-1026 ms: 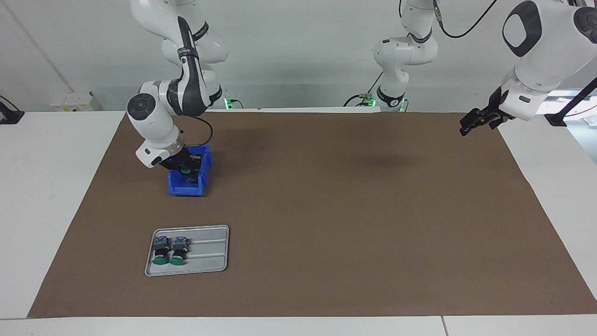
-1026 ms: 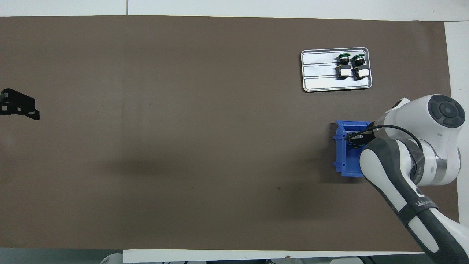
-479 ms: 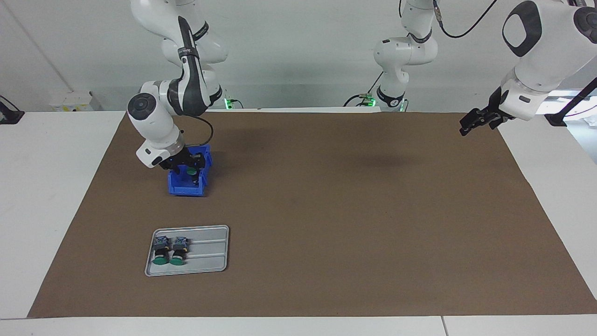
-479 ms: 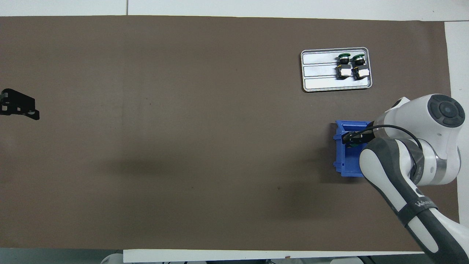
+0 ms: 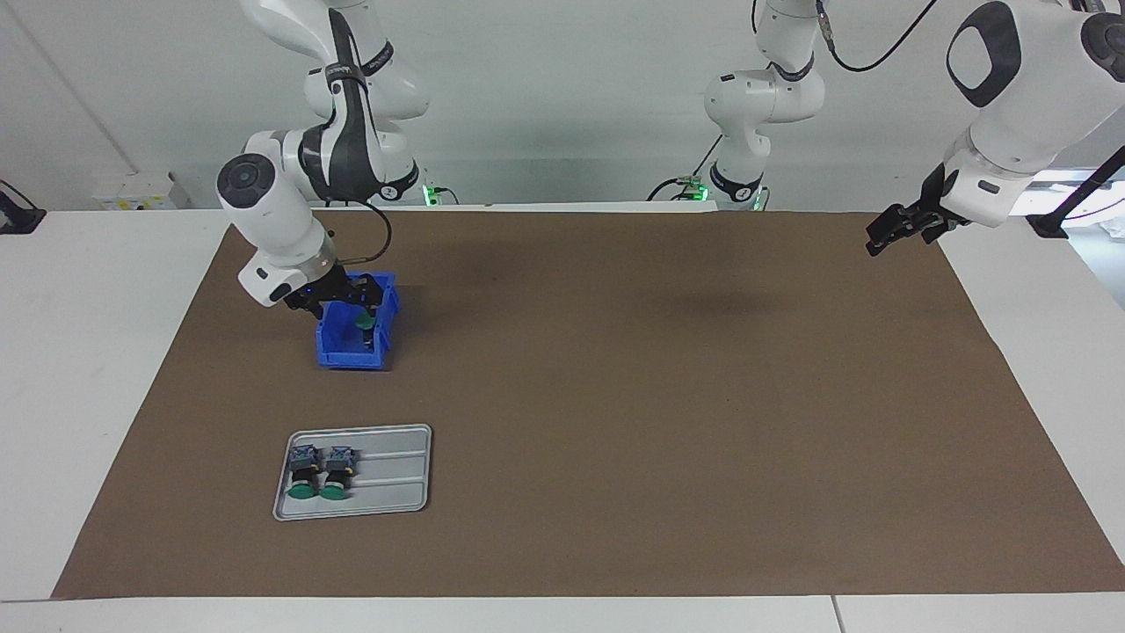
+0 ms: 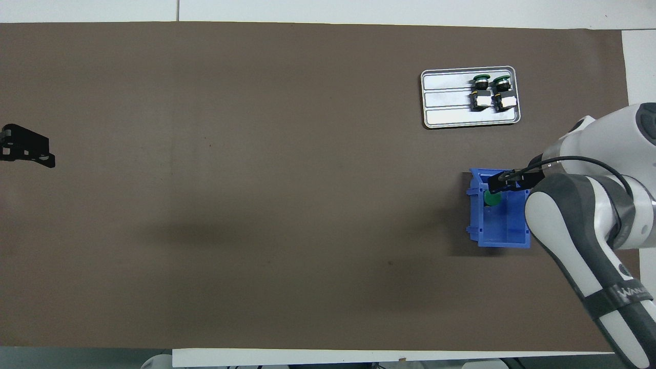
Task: Place and press button with both arms
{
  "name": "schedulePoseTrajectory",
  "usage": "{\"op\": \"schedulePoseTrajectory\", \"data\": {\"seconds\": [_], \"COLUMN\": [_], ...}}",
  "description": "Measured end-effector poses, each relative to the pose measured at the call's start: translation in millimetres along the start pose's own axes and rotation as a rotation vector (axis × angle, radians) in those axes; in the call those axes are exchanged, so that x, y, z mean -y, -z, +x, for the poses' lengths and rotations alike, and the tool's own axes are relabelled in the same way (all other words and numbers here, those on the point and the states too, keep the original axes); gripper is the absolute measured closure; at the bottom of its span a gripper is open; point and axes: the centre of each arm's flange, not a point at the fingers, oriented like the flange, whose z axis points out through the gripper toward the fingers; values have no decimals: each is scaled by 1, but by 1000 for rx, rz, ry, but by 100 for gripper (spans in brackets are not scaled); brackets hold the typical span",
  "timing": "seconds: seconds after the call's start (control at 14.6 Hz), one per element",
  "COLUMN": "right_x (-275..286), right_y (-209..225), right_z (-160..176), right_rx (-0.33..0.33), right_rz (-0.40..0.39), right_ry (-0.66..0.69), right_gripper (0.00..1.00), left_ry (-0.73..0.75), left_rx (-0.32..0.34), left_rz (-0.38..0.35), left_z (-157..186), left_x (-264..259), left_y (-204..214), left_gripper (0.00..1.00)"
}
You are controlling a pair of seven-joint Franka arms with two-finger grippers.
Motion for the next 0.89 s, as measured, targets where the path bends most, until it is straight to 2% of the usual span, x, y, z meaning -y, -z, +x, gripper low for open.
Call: {"op": "schedulePoseTrajectory", "data": {"seconds": [0.21,0.62,0.89], "right_x": [0,4,3], "right_y": [46,175,218], "right_z": [-8,-30,-22], "right_rx": [-6,-27,-18], "right_rz": [1,0,-4], "right_ry": [0,14,15], "right_gripper": [1,1,1], "left_ry": [0,0,0], "left_rx": [0,0,0], "left_rz": [0,0,0], "left_z": [0,0,0], "left_x": [0,0,0], "left_y": [0,0,0], "left_gripper": [0,0,0]}}
